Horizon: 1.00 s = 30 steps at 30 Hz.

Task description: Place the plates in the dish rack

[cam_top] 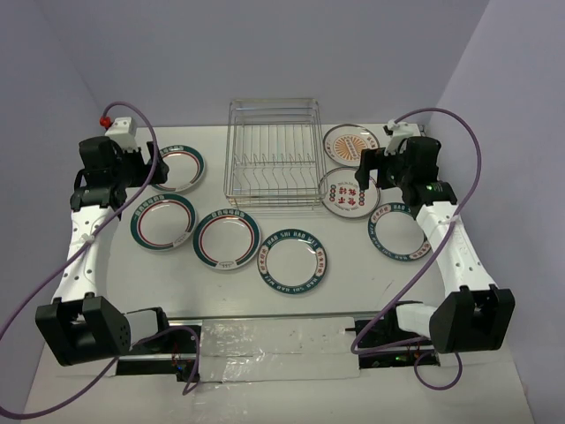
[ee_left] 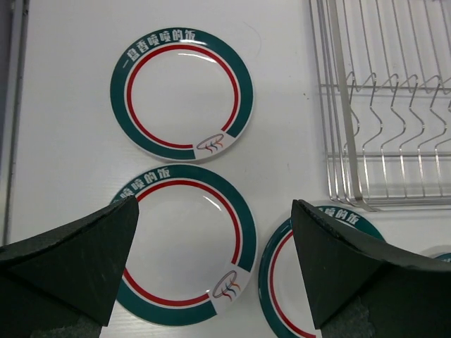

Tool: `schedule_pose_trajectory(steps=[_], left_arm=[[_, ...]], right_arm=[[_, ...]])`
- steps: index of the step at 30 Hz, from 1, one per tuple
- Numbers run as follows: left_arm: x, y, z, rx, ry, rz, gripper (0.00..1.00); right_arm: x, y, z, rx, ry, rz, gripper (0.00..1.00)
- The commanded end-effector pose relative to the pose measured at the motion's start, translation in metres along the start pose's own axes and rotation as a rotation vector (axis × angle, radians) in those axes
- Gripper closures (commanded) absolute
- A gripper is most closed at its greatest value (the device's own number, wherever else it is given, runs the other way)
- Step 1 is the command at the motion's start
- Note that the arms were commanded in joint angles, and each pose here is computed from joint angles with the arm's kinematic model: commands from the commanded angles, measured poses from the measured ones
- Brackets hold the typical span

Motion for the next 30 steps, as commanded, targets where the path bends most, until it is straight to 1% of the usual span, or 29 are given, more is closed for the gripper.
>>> schedule_pose_trajectory(steps=[1, 3, 8, 11, 12, 16, 21, 26, 30], left_arm=[[0.0, 0.01, 0.011, -0.064, 0.05, -0.04, 0.01], [-0.004, 0.007, 0.016, -0.123, 0.06, -0.02, 0.01], [-0.024, 0.002, 0.034, -0.205, 0.119, 0.05, 0.01], [-0.039, -0.008, 0.043, -0.286, 0.133, 0.12, 0.01], [-0.042, -0.01, 0.046, -0.338, 0.126, 0.135, 0.01], [-0.068, -0.031, 0.048, -0.47, 0.07, 0.193, 0.01], [-0.093, -0.046, 0.048, -0.616, -0.012, 0.192, 0.03], [-0.12, -0.064, 0.035, -0.668, -0.1, 0.208, 0.06], [-0.135, -0.084, 0.02, -0.775, -0.161, 0.189, 0.08]], right_arm=[[0.003, 0.02, 0.004, 0.009, 0.017, -0.037, 0.0], [0.003, 0.019, 0.003, 0.01, 0.015, -0.031, 0.0], [0.0, 0.016, 0.001, 0.01, 0.012, -0.015, 0.0], [-0.002, 0.015, 0.001, 0.011, 0.012, -0.008, 0.0], [-0.003, 0.013, 0.0, 0.009, 0.011, -0.002, 0.0], [-0.004, 0.015, 0.001, 0.01, 0.016, 0.006, 0.0], [-0.01, 0.009, 0.0, 0.001, 0.021, 0.033, 0.0], [-0.012, 0.007, -0.004, 0.004, 0.003, 0.042, 0.0], [-0.014, 0.007, -0.005, 0.004, -0.004, 0.049, 0.0]])
Point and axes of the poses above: each gripper's point midway between its finger pads, its own x axis back along the fingers, its own z axis along the line the jaws close on, y = z × x, the point moved 3 cm from there along x, back along the fingers, and after that the axes turned 8 degrees about -x, right-handed, at the moved point
